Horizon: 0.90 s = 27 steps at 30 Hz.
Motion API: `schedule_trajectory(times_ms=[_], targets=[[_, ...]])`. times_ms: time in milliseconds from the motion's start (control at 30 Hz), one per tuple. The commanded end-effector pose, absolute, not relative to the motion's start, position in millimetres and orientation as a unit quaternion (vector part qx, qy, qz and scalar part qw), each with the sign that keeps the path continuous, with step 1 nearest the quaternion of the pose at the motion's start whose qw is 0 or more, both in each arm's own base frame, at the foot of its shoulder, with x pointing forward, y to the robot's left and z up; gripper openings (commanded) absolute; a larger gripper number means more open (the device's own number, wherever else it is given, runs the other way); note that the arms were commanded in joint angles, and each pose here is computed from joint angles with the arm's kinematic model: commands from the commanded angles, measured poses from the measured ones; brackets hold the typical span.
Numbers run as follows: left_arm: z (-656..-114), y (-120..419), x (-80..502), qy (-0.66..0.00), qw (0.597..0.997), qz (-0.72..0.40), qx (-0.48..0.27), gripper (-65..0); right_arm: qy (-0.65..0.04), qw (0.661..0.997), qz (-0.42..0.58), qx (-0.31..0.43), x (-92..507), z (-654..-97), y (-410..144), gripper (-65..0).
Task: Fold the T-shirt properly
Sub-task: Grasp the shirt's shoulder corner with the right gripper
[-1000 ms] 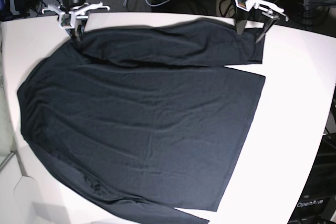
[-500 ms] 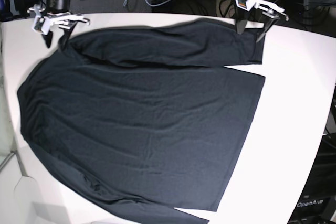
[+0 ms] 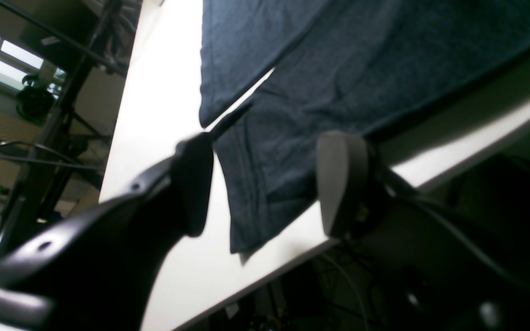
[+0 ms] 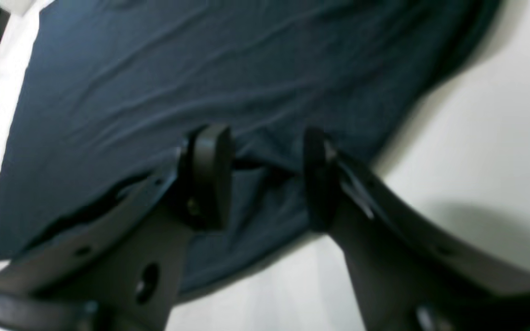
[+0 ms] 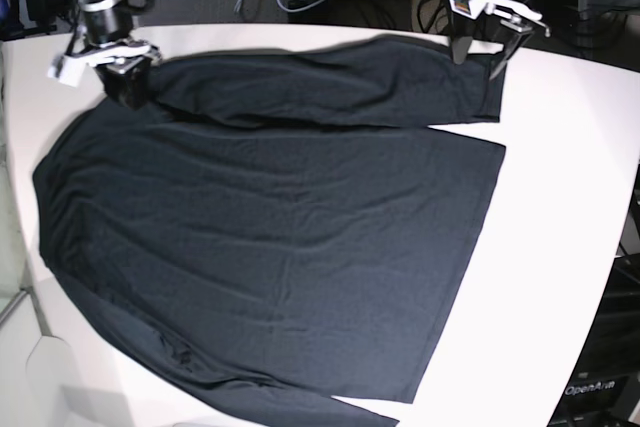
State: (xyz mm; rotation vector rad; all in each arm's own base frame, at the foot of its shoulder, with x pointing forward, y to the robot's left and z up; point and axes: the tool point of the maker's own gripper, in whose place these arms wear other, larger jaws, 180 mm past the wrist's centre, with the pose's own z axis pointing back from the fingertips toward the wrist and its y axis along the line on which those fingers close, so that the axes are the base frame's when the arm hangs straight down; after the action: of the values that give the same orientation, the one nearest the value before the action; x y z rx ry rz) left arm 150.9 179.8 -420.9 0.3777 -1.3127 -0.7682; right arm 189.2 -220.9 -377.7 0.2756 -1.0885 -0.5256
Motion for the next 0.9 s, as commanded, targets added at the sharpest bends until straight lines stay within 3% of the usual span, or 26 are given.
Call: schedule_trajectory(times_ms=[0, 333, 600, 867], targets=[[-422, 182, 147, -0.584, 0.712, -0.352, 0.170, -29.9, -0.523, 0.803, -0.257, 0.129, 193, -370, -229, -38.0], [-423, 182, 146, -0.584, 0.712, -0.352, 0.170, -29.9, -0.485, 0.821, -0.272, 0.126, 188, -392, -236, -37.9], [-423, 182, 146, -0.584, 0.712, -0.352, 0.170, -29.9, -0.482, 0.815, -0.292, 0.131, 190, -399, -234, -37.8], [-423, 182, 146, -0.584, 0.712, -0.352, 0.170, -29.9, -0.461, 0.822, -0.304, 0.136, 192, -417, -233, -32.4]])
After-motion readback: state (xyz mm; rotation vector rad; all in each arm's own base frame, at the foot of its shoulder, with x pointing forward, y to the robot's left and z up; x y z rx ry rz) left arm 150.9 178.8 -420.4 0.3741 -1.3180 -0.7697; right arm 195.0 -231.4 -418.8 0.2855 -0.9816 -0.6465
